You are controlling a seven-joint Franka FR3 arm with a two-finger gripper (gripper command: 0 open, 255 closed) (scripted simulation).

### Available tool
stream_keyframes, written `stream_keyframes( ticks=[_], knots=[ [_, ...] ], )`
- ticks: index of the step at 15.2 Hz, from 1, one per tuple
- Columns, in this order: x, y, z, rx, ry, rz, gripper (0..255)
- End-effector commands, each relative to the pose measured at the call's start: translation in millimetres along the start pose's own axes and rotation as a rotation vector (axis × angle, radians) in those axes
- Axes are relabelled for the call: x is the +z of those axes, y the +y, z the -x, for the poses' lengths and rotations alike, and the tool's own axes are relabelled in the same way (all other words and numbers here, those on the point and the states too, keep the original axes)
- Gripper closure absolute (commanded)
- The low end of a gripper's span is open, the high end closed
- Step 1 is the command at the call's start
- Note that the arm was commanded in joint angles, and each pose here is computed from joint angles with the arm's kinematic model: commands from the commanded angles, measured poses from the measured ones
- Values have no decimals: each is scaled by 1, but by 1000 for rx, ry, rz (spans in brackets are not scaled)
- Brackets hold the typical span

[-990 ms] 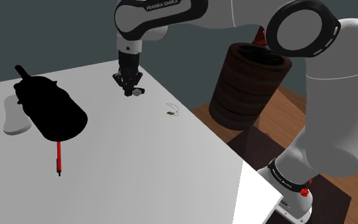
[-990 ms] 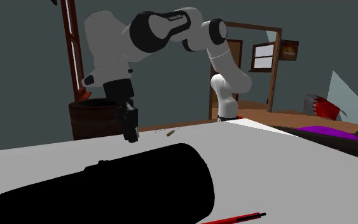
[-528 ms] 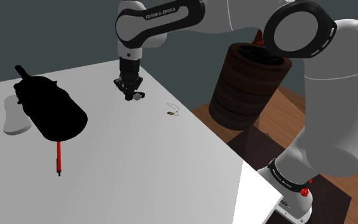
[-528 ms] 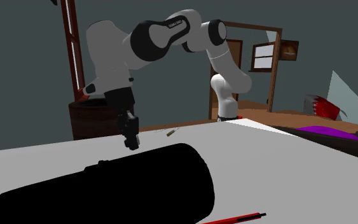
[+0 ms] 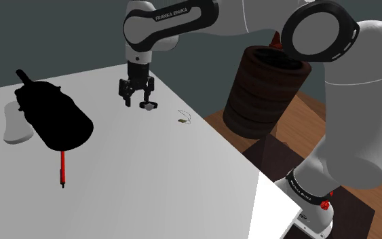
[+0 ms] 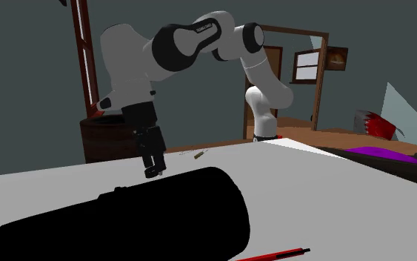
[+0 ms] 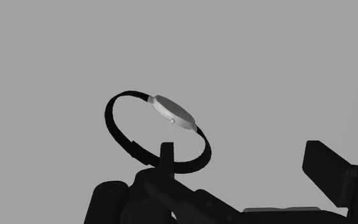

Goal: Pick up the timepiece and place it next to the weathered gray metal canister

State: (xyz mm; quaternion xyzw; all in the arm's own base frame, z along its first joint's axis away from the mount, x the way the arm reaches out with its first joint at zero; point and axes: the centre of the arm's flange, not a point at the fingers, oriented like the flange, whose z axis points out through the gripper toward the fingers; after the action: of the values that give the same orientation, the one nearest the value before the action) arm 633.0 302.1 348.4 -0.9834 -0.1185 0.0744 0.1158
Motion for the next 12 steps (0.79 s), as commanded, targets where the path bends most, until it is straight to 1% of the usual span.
stream_keyframes(
  ticks=[1, 5, 12],
  knots=[
    [0, 0, 0, 0, 0, 0, 0],
    [-50, 0, 0, 0, 0, 0, 0],
    [-50, 0, 0, 0, 0, 0, 0]
  ],
)
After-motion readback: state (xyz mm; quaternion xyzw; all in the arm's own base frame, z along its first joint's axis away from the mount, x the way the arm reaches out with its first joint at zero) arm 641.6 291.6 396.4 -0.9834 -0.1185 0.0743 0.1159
